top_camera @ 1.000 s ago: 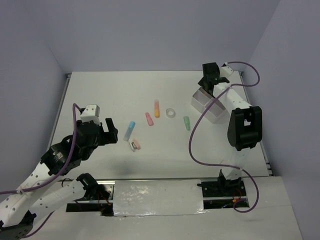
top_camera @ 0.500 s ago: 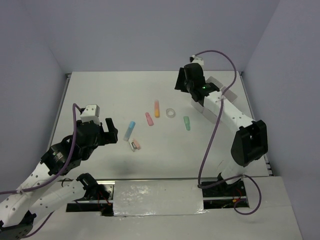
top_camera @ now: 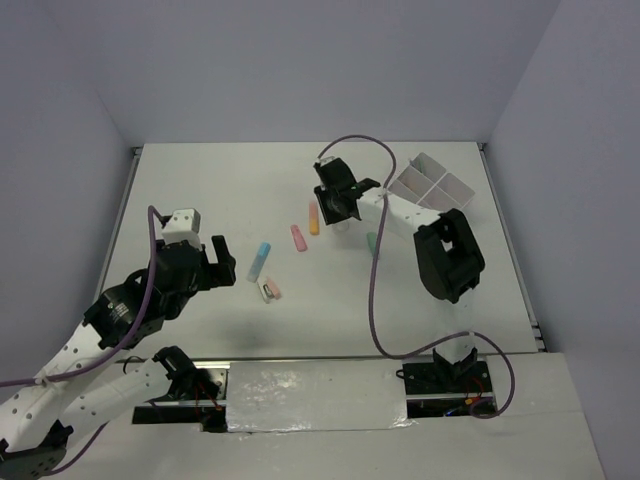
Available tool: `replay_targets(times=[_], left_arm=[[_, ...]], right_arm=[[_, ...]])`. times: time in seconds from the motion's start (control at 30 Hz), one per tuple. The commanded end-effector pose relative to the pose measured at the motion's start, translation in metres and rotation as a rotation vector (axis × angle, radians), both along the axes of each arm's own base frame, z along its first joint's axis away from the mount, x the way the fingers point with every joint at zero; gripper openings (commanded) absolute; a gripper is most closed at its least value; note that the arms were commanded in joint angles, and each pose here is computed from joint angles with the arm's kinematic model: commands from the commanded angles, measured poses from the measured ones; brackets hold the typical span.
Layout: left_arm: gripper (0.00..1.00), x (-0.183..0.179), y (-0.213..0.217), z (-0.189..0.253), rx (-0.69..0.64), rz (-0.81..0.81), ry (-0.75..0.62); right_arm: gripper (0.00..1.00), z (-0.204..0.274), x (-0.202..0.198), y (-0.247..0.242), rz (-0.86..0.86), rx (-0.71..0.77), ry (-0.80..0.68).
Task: Sort the stationery into containers
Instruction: Pick up the stationery from the center of the board.
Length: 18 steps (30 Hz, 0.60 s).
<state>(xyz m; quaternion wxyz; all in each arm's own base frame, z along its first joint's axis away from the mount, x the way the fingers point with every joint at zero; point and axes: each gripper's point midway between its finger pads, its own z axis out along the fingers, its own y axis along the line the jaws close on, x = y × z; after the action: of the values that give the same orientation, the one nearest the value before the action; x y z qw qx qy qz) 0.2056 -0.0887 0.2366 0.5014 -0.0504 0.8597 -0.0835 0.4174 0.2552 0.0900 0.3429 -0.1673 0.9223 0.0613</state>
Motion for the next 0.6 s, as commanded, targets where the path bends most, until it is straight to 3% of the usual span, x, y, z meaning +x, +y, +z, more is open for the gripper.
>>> replay_targets(times=[0.0,0.33,0.43,0.5,0.57], left_arm=[[0.99,0.005,0.001,0.007,-0.010,0.017,-0.030],[0.99,0.006,-0.002,0.005,-0.002,0.004,-0.022],[0.99,0.006,-0.002,0.005,-0.002,0.003,-0.022],[0.99,0.006,-0.002,0.005,-0.003,0.001,-0.024],[0.99,0.006,-0.002,0.005,-0.001,0.002,-0.023]], right_arm=[[0.38,-0.010,0.013,-0.006,0.019,-0.100,0.024],[0.38,-0.053,0.020,-0.009,0.024,-0.134,0.090],[0.33,-0.060,0.019,-0.007,0.032,-0.126,0.104],[0.27,-0.064,0.018,-0.007,0.033,-0.118,0.110],[0.10,-0.057,0.018,-0.005,0.039,-0.099,0.100]])
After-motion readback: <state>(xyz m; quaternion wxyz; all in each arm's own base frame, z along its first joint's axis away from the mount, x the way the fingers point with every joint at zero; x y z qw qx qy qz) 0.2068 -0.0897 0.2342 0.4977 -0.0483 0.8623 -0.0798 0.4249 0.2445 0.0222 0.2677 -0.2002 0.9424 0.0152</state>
